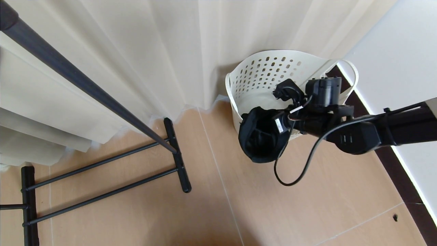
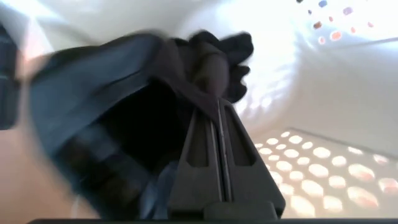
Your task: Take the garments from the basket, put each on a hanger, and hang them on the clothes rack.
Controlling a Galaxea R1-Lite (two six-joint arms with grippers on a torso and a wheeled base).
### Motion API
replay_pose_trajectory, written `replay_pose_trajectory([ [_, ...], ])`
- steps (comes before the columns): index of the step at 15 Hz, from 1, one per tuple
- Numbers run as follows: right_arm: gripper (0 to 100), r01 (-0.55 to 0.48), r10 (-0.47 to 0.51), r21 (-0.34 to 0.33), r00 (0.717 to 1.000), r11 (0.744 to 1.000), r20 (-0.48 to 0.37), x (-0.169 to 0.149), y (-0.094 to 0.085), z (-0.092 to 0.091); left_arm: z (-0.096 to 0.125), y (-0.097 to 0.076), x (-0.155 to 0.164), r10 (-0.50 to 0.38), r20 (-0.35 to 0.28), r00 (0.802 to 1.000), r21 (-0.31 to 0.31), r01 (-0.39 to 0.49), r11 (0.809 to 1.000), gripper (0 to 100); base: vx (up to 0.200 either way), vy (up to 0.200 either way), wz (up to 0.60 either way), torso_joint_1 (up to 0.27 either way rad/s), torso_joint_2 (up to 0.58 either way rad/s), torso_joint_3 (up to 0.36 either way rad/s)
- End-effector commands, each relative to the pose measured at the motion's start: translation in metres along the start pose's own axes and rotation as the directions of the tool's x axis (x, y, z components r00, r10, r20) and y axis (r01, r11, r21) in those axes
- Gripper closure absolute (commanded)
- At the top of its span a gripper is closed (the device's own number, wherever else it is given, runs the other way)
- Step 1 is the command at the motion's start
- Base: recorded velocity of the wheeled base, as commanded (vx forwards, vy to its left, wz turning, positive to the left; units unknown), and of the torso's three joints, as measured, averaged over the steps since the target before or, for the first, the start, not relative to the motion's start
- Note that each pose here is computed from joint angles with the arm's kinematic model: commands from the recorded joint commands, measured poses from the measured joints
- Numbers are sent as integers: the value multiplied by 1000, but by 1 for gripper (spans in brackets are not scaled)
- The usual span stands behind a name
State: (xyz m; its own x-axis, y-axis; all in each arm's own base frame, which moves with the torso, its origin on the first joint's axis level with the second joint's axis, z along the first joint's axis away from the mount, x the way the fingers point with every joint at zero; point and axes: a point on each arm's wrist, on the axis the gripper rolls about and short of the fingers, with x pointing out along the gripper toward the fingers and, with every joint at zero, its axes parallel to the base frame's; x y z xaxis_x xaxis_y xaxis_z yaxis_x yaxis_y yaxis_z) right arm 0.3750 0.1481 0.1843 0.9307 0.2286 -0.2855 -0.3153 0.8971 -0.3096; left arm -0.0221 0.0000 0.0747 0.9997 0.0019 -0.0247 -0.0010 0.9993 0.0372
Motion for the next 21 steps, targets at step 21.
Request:
replay_pose_trajectory([
  [21, 100, -178, 167, -12, 890, 984, 425, -197, 27, -2, 1, -1, 0, -31, 3, 1000, -16, 31, 999, 0, 0, 0, 0, 0, 0, 5],
])
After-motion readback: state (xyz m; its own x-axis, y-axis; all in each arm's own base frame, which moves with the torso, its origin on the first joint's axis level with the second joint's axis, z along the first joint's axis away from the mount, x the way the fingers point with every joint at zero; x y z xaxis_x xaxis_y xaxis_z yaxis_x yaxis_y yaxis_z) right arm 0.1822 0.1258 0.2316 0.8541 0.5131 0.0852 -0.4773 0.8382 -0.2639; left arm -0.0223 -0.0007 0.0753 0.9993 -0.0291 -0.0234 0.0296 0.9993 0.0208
